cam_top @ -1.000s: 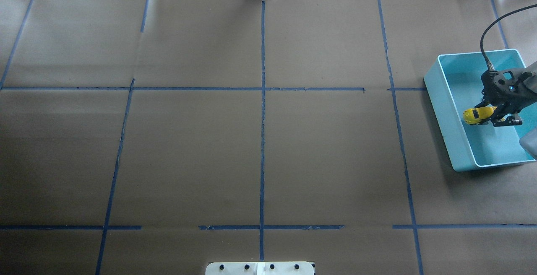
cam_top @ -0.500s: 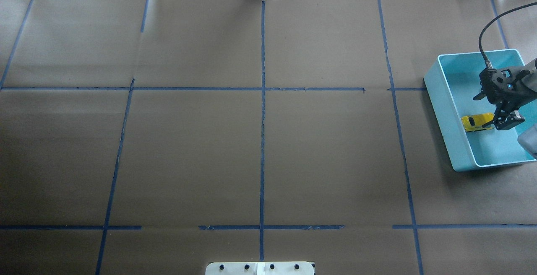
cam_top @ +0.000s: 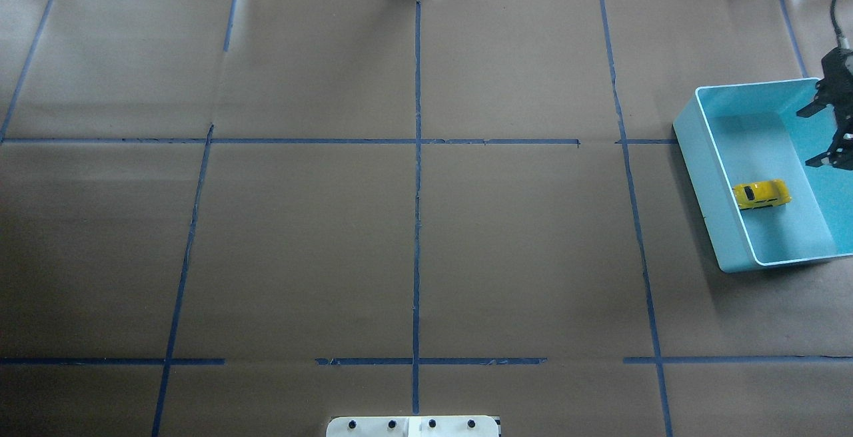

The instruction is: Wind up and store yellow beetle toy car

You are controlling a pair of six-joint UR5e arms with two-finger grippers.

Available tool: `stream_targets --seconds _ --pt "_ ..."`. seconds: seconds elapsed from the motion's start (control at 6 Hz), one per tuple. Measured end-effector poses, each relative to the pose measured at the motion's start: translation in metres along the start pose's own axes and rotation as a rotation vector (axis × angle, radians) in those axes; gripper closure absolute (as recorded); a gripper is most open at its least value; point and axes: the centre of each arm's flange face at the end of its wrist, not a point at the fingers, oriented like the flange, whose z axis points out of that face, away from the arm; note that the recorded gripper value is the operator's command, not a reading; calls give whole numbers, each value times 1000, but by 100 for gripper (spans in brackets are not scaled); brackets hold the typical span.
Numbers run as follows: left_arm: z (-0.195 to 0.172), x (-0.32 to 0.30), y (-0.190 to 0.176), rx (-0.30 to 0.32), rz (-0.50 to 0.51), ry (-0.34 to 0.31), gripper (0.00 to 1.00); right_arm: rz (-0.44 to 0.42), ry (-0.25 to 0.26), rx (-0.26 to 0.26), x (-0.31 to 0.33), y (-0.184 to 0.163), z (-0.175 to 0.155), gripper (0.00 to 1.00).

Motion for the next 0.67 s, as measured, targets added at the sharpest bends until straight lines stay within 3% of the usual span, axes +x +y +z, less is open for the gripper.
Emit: stream_targets --seconds 0.33,0.67 --pt "2 2 -3 -4 34 -5 0 337 38 -8 1 32 -76 0" --pt "2 1 -5 -8 85 -31 0 793 59 -11 -7 71 -94 0"
